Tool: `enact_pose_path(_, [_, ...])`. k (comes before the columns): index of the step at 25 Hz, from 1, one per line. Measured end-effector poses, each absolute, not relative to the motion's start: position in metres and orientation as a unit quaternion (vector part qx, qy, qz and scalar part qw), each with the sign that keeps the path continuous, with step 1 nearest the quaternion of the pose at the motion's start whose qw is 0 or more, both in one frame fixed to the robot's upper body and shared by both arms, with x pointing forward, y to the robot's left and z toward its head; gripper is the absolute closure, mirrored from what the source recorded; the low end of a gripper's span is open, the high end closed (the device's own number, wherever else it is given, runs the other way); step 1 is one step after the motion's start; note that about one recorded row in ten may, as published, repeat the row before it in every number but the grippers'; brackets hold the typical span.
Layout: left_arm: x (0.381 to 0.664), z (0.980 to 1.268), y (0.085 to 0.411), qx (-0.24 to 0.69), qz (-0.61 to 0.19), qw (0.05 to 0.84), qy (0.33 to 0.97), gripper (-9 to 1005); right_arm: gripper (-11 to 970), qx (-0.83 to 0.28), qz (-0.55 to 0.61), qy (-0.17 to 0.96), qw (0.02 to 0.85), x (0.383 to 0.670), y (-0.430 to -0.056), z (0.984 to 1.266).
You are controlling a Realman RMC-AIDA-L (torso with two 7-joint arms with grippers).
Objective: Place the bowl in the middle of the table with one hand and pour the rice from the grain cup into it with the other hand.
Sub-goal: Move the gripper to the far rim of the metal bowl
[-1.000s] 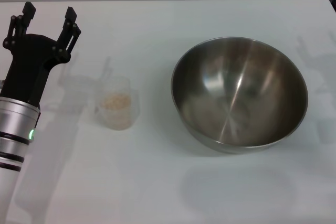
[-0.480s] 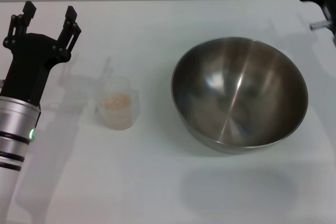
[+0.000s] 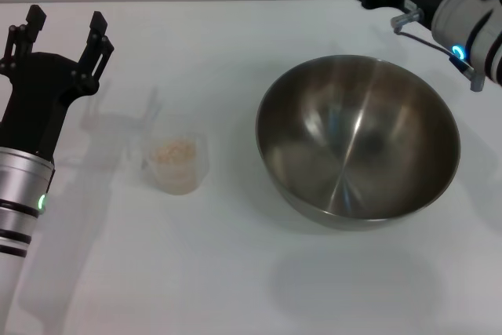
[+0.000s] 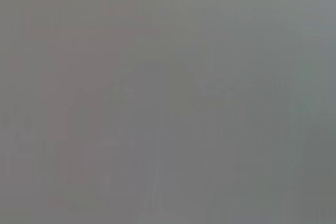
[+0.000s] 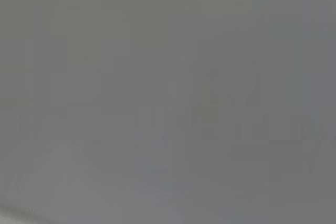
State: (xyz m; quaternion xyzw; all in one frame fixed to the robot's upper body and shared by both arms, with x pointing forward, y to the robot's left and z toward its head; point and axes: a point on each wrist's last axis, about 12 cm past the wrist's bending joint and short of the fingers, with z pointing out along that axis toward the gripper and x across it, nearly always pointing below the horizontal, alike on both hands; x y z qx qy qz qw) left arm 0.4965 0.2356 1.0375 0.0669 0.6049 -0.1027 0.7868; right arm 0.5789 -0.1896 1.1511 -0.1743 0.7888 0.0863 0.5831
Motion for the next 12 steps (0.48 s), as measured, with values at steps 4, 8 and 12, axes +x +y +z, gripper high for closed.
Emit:
enact_pose_path(4, [0.497,1.036,0.238,0.068,-0.098,0.786,0.607,184,165,-0.202,0.09,0.826,0.519,0.57,-0.186,1.18])
enact_pose_path(8, [0.497,1.036,0.24,0.069,-0.094,0.786,0.607,184,165,-0.219,0.078,0.863,0.449,0.564,-0.194,1.206])
enact_pose_path(12, [0.497,1.037,0.242,0.067,-0.091,0.787,0.607,184,166,-0.216,0.067,0.894,0.387,0.565,-0.205,1.221])
